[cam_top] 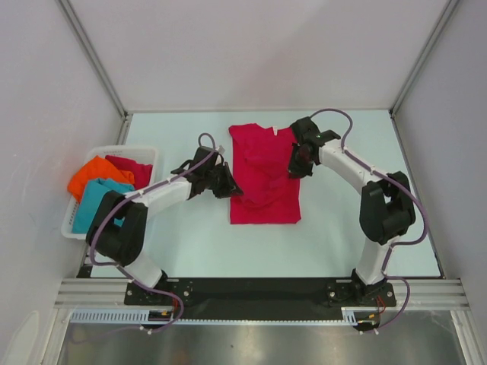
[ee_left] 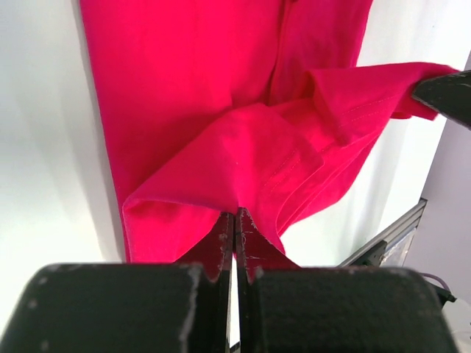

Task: Fold and stack the t-shirts
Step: Fold the folded rectangular tshirt in 1/3 of the way

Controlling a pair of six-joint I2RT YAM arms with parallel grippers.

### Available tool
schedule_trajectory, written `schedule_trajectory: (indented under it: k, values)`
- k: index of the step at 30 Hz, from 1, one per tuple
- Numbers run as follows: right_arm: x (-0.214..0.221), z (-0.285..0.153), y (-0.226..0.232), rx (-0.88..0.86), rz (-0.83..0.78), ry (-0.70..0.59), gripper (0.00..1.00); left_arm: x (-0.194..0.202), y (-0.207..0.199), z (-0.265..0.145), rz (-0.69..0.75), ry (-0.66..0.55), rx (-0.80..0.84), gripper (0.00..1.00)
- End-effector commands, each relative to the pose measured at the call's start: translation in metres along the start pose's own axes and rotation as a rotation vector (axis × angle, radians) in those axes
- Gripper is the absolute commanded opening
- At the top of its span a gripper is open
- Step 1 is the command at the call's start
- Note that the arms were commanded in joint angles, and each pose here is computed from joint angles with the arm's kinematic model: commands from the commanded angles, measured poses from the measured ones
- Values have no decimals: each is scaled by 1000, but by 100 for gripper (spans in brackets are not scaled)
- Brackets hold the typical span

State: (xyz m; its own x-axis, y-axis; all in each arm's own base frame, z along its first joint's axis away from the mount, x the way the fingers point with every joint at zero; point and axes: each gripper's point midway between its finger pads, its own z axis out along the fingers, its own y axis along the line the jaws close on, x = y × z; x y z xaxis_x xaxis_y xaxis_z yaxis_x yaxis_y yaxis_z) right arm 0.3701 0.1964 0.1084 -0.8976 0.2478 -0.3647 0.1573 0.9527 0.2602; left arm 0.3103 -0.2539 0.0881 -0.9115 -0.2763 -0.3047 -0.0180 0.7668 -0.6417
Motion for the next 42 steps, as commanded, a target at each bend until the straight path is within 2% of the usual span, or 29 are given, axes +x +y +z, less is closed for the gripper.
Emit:
schedule_trajectory:
  k: [1, 8, 18, 29, 34, 36, 39, 42]
  values:
    - [-15, 10, -2, -3, 0, -18, 0, -9, 1, 8, 1, -10, 41, 0]
    - [-36, 47, -20, 40, 51, -3, 0, -34, 15, 30, -72, -7, 36, 0]
    - [-83, 85, -18, 54, 79, 3, 0, -73, 45, 62, -173, 6, 1, 0]
    - [-90, 75, -20, 83, 61, -24, 0, -113, 37, 60, -165, -36, 5, 0]
    - [-107, 58, -17, 77, 58, -87, 0, -132, 26, 54, -139, -71, 10, 0]
    - [-119, 56, -14, 68, 65, -108, 0, -133, 30, 59, -140, -51, -9, 0]
    - [-125, 64, -17, 76, 78, -97, 0, -145, 24, 61, -131, -61, -4, 0]
    - [-136, 70, -11, 38, 91, -100, 6, -152, 21, 65, -122, -53, -5, 3]
